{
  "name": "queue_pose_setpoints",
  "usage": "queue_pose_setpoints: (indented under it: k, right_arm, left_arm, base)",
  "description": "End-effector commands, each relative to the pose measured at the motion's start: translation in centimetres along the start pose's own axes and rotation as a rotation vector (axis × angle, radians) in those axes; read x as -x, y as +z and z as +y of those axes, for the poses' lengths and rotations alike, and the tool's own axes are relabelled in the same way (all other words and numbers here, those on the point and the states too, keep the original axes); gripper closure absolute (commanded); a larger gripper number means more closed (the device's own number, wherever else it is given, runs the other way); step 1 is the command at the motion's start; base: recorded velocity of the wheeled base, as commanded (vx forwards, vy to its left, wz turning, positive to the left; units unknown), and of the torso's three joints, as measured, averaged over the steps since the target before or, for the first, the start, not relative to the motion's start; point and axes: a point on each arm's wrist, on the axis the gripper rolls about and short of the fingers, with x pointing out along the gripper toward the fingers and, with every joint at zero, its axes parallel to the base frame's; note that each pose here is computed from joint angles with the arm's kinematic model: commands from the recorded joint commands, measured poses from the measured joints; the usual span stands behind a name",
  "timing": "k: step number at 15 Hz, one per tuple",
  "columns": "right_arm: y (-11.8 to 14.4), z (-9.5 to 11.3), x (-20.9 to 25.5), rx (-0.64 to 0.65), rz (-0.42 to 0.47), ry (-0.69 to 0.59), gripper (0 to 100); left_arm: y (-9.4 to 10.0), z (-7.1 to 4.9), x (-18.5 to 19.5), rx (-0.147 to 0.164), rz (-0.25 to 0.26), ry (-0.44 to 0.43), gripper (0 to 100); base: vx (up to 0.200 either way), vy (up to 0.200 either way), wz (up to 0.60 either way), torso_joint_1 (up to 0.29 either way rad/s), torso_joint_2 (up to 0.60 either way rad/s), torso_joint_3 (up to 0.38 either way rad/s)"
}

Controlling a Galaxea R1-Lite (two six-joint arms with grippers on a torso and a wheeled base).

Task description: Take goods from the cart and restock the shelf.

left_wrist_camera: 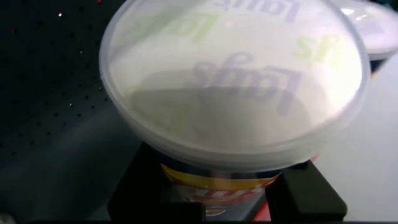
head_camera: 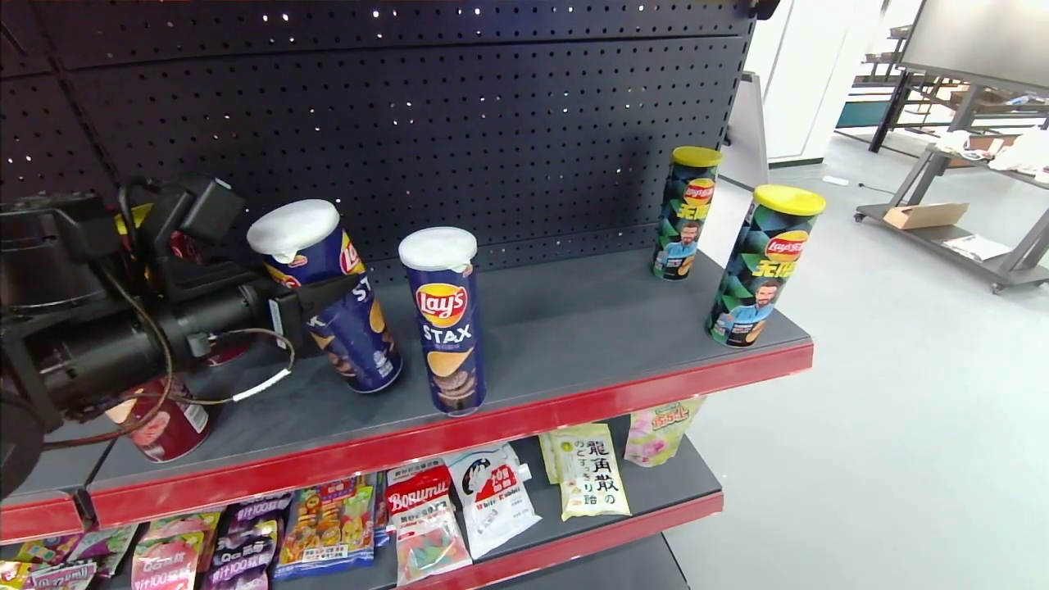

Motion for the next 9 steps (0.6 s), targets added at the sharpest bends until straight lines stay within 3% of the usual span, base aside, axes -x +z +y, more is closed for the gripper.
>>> queue_pose_setpoints:
  k: [1,5,9]
  right_arm:
    - [0.0,0.0,0.0,0.0,-0.001,0.0,0]
    - [0.0,0.0,0.0,0.0,-0.001,0.0,0]
    - [0.0,0.0,0.0,0.0,-0.002,0.0,0]
  left_arm:
    - [-1.3,0.7,-2.4,0.017,0.047,-0.003,100]
    - [0.0,2.0,-5.1,-0.001,0.005,0.037,100]
    - [0.8,2.6,-6.5,0.004,0.019,0.036,100]
  base:
    - [0.0,0.0,0.0,0.0,0.0,0.0]
    - [0.0,0.0,0.0,0.0,0.0,0.0]
    - [0.0,0.0,0.0,0.0,0.0,0.0]
